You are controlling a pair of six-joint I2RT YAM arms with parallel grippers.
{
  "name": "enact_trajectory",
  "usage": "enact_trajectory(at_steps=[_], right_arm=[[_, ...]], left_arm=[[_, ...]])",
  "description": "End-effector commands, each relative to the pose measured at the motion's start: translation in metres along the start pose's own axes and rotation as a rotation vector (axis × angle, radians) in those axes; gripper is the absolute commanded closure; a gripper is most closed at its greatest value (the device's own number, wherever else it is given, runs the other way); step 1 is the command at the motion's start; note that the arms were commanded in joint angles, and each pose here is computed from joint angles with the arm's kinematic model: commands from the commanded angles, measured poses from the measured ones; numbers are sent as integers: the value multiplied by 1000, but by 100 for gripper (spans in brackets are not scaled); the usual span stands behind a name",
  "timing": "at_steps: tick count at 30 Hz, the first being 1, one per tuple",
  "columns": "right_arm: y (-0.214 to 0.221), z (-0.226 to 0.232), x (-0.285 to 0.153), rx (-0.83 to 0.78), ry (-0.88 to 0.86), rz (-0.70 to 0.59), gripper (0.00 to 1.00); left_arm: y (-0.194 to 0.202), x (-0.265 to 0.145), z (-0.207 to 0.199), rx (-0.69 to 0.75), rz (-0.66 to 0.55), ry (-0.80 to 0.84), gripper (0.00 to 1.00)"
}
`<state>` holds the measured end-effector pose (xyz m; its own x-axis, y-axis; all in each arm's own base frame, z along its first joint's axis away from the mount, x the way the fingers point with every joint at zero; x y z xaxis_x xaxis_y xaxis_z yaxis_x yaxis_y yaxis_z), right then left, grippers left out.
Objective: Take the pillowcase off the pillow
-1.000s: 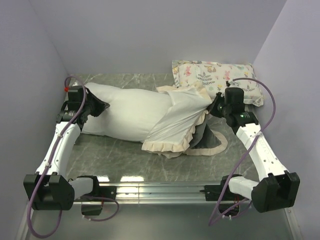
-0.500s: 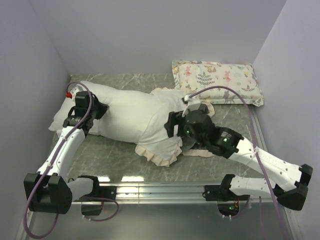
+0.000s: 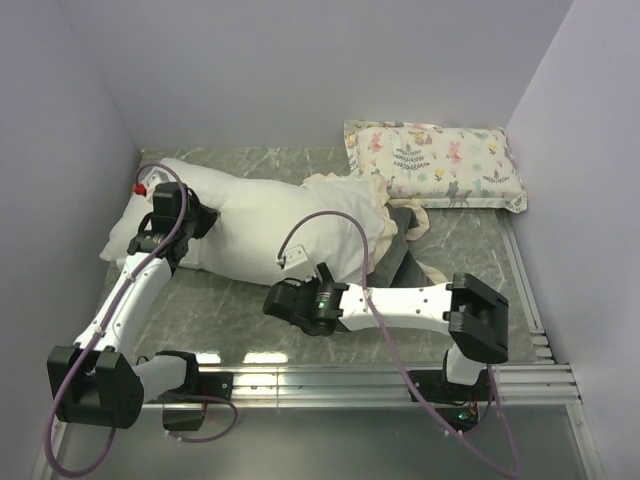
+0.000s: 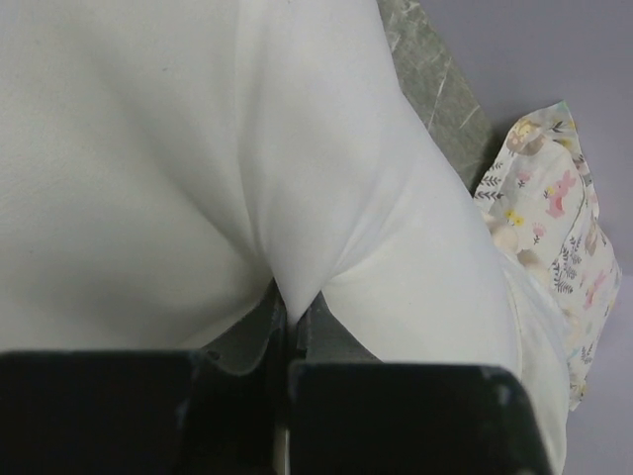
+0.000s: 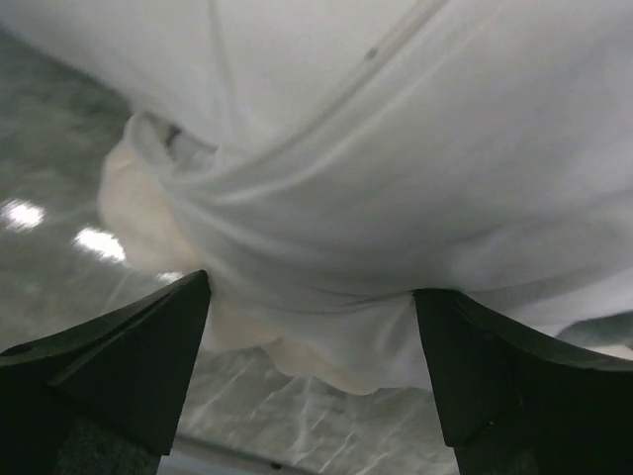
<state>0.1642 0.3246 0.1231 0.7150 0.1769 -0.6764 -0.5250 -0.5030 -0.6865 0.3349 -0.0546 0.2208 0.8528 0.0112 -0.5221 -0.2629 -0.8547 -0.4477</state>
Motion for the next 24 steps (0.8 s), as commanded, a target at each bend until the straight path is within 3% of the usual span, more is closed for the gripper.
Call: enact_trajectory(at_steps=[1, 2, 3, 5, 6, 10, 16, 24], right_arm=[[-3, -59, 7, 24, 320, -20, 19], [6, -66, 8, 16, 344, -2, 46], [5, -74, 5, 40, 348, -9, 64], [19, -81, 5, 48, 332, 10, 90], [18, -86, 0, 73, 319, 1, 94], [33, -110, -5, 144, 311, 19, 99], [38, -140, -25, 267, 242, -15, 96], [26, -202, -38, 447, 230, -92, 100]], left_arm=[[-22, -17, -47, -13, -63, 156, 100], [-24, -19, -48, -9, -68, 160, 99], [-28, -22, -54, -4, -78, 166, 99], [-35, -23, -56, 12, -98, 155, 100], [-41, -24, -63, 15, -108, 163, 99], [-67, -24, -67, -7, -134, 176, 100], [-95, -13, -61, -23, -169, 141, 100], [-99, -2, -46, -35, -165, 104, 100]])
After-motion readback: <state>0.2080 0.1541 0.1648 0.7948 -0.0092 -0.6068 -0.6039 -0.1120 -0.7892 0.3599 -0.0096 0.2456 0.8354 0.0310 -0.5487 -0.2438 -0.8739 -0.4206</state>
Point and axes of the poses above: each gripper's point midway between its finger pads, its own x axis out along the fingers, its own z axis along the line the jaws close on, y = z × x, the point moved 3 cm from there along -x, back along the fingers, and after that the axes turned 8 degrees about -x, right-handed, at the moved point
